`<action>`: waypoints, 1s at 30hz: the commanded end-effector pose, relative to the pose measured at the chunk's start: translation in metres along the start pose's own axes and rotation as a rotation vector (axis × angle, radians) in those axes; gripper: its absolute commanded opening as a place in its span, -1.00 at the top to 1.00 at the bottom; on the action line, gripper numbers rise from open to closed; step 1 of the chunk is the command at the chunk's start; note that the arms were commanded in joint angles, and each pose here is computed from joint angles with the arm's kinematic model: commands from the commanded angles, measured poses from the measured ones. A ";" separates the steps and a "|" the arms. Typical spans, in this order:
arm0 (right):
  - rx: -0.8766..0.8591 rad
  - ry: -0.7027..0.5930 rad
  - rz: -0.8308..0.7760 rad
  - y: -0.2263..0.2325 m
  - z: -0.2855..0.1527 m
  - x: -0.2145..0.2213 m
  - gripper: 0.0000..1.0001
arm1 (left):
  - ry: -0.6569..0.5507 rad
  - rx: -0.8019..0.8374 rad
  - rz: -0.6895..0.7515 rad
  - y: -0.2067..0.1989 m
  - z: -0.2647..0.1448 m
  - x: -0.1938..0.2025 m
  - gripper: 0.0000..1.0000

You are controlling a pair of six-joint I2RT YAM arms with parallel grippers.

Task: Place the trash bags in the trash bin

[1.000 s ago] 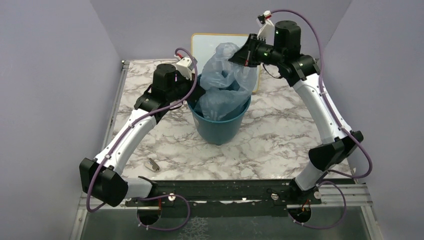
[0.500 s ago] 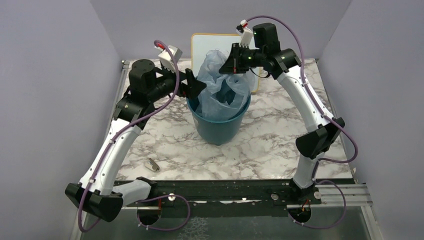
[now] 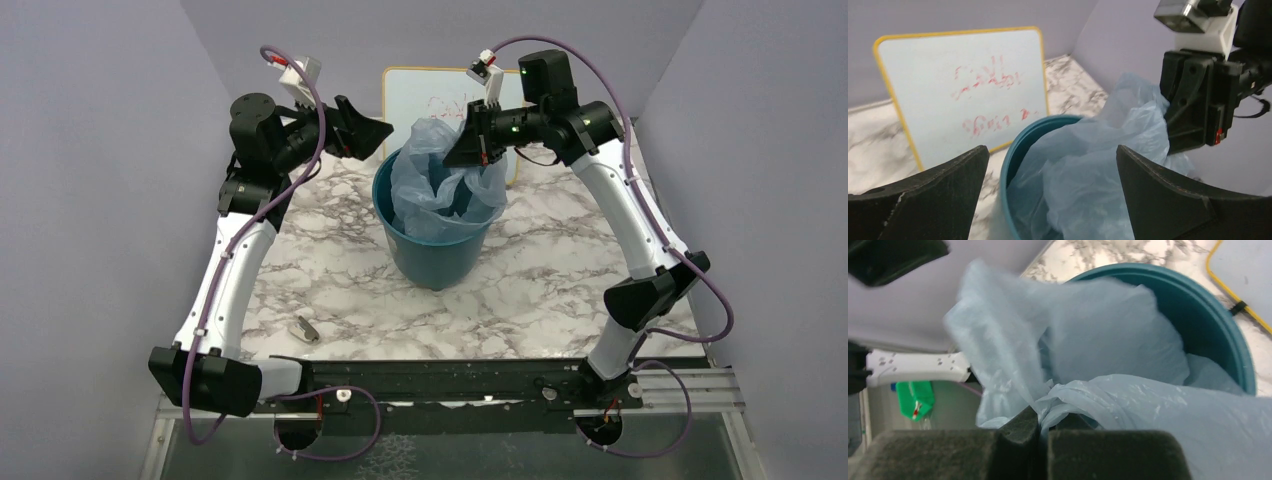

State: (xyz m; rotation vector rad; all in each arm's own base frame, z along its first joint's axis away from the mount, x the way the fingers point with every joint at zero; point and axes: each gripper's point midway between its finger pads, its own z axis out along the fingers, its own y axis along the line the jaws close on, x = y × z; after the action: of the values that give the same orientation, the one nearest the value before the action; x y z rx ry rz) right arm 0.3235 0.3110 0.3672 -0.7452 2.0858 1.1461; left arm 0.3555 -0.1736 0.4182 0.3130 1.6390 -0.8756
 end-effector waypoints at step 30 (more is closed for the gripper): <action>0.060 -0.173 -0.097 0.020 -0.021 -0.022 0.99 | 0.456 0.222 -0.137 -0.021 0.086 0.130 -0.14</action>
State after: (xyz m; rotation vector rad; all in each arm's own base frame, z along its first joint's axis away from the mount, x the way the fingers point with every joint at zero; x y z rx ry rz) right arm 0.2833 0.3113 0.4032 -0.8446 1.8937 1.2116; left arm 0.3690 -0.2977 0.3357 0.6267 1.8699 -1.3319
